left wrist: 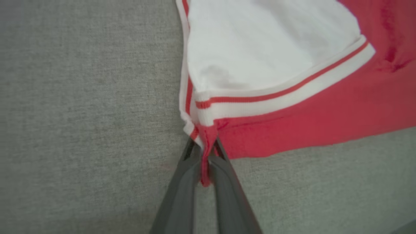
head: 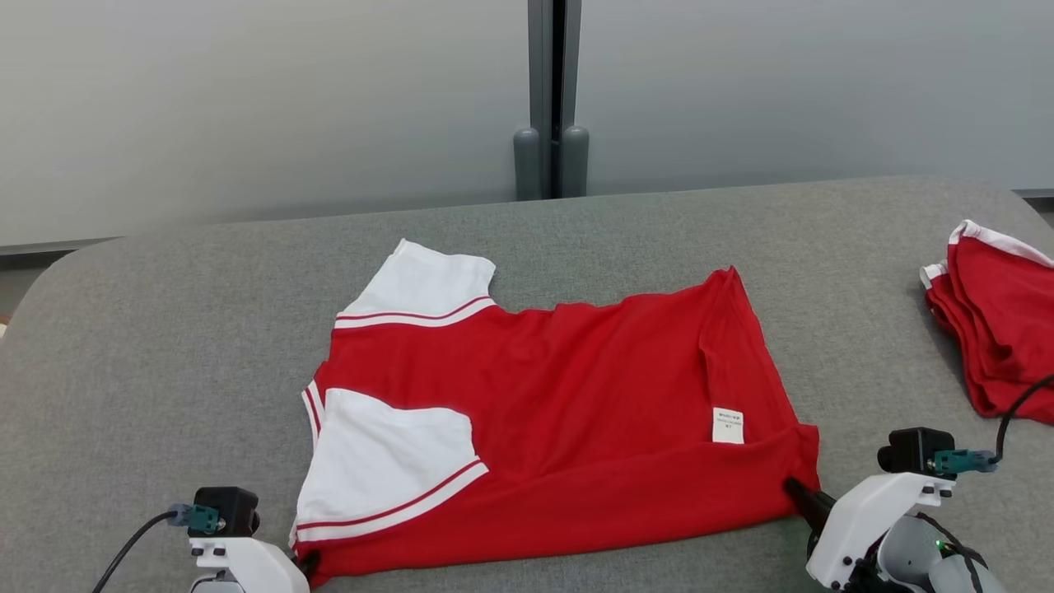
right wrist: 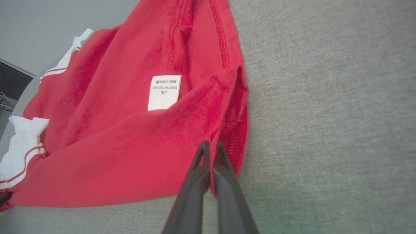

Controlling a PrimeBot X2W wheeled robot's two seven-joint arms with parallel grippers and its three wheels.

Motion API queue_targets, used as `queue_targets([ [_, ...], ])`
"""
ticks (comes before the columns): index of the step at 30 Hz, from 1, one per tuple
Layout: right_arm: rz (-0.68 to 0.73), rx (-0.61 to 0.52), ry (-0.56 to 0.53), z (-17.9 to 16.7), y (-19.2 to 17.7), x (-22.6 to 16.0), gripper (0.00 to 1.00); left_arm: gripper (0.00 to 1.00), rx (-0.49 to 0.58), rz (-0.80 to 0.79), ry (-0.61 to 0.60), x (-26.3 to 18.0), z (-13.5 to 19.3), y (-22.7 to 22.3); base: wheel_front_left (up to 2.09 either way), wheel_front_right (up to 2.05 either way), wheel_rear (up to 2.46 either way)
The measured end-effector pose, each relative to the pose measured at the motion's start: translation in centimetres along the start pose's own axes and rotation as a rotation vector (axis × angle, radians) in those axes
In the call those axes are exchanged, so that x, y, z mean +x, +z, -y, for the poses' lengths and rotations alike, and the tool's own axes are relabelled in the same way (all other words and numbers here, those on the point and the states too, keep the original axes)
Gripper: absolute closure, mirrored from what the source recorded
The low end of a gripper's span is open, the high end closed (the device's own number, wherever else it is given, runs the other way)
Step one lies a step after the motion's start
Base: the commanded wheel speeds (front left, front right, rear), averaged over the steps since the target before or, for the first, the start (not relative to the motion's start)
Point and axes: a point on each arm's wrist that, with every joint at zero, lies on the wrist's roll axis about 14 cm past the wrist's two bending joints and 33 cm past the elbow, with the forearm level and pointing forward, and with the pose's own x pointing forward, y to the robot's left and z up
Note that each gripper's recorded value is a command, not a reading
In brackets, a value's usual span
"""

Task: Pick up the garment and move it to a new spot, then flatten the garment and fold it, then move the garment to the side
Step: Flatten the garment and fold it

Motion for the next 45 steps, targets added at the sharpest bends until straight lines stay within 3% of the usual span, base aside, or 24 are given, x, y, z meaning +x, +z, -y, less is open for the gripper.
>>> queue_targets([
  [6,0.034,0.001,0.019,-0.1,0.8,-1.1,1.00,1.00,-0.003,0.023,-0.023,-1.1,0.2,0.1,0.00,0.00,0.00],
  [15,-0.076,0.016,0.025,1.1,-3.4,-4.2,1.00,1.00,-0.007,-0.020,-0.042,-4.0,0.7,-2.3,0.00,0.00,0.00],
  [27,-0.164,0.027,-0.014,2.6,-6.2,-7.6,1.00,1.00,-0.018,-0.121,-0.037,-6.9,1.3,-5.5,0.00,0.00,0.00],
  [28,-0.157,0.030,-0.016,2.6,-6.0,-7.8,0.82,0.71,-0.023,-0.122,-0.036,-6.9,1.3,-5.5,0.00,0.00,0.00],
  [29,-0.152,0.031,-0.018,2.5,-5.8,-7.9,0.04,0.19,-0.027,-0.129,-0.039,-7.0,1.4,-5.6,0.00,0.00,0.00],
  [30,-0.150,0.032,-0.023,2.6,-5.7,-8.0,0.00,0.00,-0.032,-0.139,-0.041,-7.1,1.5,-5.9,0.00,0.00,0.00],
  [36,-0.102,0.026,-0.019,1.9,-3.9,-8.3,0.00,0.00,-0.001,-0.144,-0.050,-7.1,1.7,-5.4,0.00,0.00,0.00],
  [45,0.096,-0.015,-0.026,1.6,3.2,-8.4,0.00,0.00,0.173,0.051,-0.042,-6.7,1.2,5.0,0.00,0.00,0.00],
])
